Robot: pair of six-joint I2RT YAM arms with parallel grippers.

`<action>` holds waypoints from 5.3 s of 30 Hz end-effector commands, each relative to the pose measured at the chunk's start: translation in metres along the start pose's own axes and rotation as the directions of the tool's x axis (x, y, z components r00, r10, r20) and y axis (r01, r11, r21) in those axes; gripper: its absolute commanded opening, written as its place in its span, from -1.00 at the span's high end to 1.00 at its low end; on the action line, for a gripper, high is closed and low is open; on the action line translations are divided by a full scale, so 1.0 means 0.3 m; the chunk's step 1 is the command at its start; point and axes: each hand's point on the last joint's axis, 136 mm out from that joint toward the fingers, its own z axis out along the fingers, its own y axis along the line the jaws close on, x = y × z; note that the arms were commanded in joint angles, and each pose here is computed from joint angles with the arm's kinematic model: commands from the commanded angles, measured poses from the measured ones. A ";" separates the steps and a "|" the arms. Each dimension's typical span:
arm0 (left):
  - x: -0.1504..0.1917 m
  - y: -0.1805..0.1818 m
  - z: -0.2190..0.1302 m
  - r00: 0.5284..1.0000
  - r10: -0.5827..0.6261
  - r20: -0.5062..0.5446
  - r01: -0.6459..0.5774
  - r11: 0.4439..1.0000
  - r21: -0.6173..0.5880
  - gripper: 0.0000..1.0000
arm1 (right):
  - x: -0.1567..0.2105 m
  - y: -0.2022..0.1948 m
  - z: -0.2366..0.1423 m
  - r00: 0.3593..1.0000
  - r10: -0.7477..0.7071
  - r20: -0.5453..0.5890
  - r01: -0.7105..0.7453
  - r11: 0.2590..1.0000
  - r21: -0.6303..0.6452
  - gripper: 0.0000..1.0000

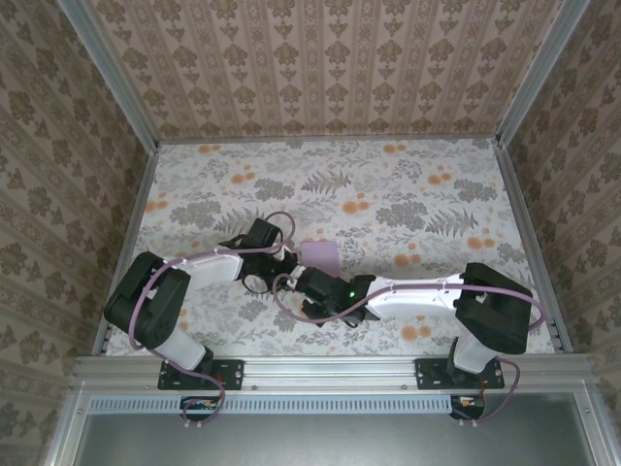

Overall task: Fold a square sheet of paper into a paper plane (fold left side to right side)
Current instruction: Third fold the triangle at the center of the table.

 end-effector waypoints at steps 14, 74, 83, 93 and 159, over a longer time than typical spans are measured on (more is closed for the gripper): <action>-0.030 -0.017 -0.113 0.993 0.103 0.048 -0.100 0.993 -0.063 0.16 | 0.001 0.003 -0.006 0.986 0.163 -0.041 -0.167 0.977 -0.130 1.00; -0.163 -0.003 0.211 0.932 0.283 -0.228 -0.313 0.944 -0.107 0.88 | 0.067 -0.191 0.038 0.937 0.331 -0.115 -0.327 0.944 0.056 1.00; -0.159 -0.001 0.214 0.932 0.280 -0.229 -0.310 0.945 -0.106 0.89 | 0.074 -0.258 0.045 0.926 0.358 -0.118 -0.340 0.929 0.148 1.00; -0.158 0.001 0.215 0.933 0.277 -0.231 -0.307 0.946 -0.106 0.90 | 0.102 -0.311 0.048 0.910 0.396 -0.125 -0.363 0.905 0.220 1.00; -0.155 0.006 0.219 0.934 0.273 -0.230 -0.302 0.948 -0.104 0.90 | 0.094 -0.364 0.068 0.883 0.462 -0.079 -0.426 0.861 0.279 1.00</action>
